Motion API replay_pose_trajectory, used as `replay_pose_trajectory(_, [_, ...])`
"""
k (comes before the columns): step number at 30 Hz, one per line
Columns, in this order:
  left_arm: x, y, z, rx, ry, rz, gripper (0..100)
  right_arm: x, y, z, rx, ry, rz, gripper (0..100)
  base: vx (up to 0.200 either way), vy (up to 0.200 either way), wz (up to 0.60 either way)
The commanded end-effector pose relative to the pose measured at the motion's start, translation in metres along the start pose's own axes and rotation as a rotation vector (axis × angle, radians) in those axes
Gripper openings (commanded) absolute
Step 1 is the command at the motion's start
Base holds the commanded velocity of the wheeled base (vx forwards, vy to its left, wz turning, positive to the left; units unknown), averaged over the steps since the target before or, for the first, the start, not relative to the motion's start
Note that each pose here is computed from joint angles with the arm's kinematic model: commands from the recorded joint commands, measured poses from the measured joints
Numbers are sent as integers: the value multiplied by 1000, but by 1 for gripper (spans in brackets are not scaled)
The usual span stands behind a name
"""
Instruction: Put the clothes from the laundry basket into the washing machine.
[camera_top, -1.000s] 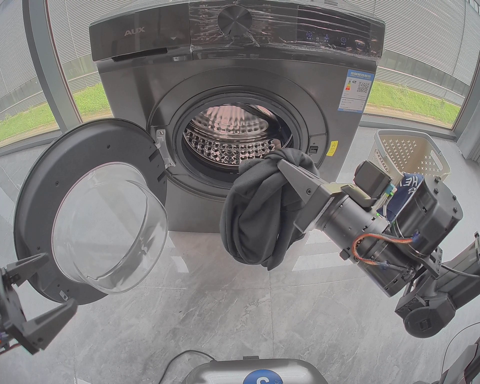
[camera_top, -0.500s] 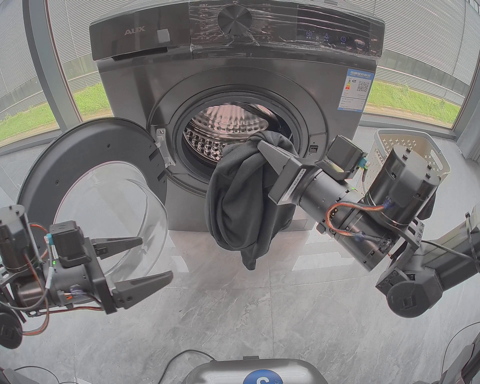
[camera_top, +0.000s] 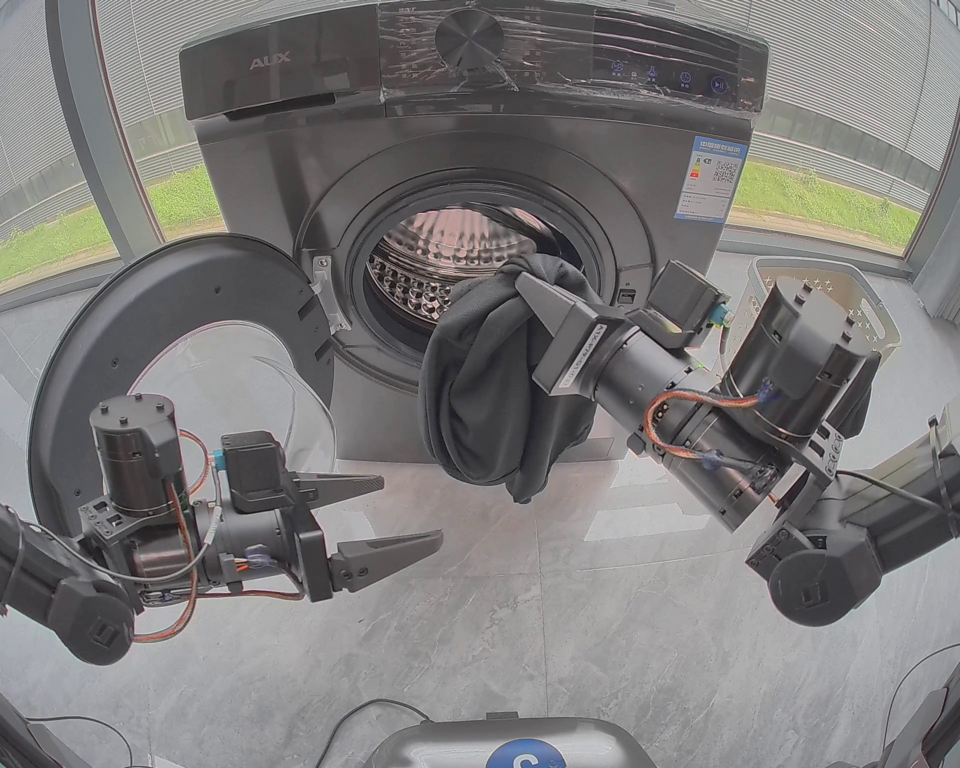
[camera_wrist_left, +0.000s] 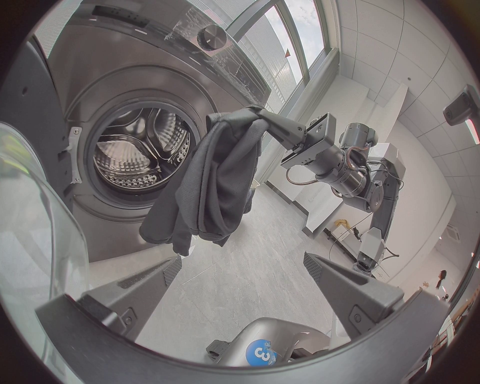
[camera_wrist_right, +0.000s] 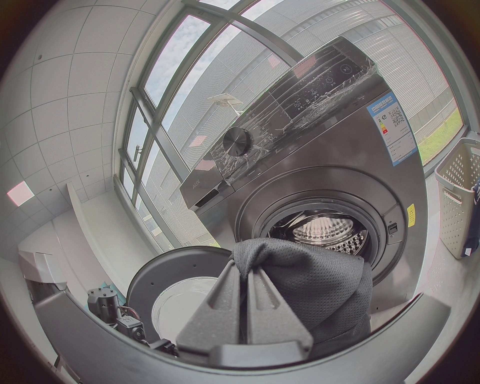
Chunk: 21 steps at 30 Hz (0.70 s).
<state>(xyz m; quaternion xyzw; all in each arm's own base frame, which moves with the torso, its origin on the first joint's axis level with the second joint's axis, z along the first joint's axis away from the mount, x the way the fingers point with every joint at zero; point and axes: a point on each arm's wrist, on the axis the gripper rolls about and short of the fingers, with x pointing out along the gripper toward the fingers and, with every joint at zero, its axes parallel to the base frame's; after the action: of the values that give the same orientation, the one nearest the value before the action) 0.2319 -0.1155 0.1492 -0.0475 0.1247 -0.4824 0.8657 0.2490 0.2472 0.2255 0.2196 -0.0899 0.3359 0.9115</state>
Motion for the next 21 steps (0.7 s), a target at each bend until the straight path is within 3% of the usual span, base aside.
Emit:
replay_pose_trajectory(1, [23, 14, -11, -16, 23, -8, 100, 0, 1, -1, 1, 3, 3, 0, 0, 0, 0])
replay_pose_trajectory(9, [48, 32, -15, -3, -55, -6, 100, -3, 7, -2, 6, 7, 17, 0, 0, 0, 0])
replay_pose_trajectory(15, [57, 37, -16, -15, -81, -10, 100, -6, 10, -5, 9, 19, 27, 0, 0, 0, 0])
replay_pose_trajectory(21, [68, 41, -10, 0, -132, -3, 100, -11, 12, -10, 11, 24, 36, 0, 0, 0, 0])
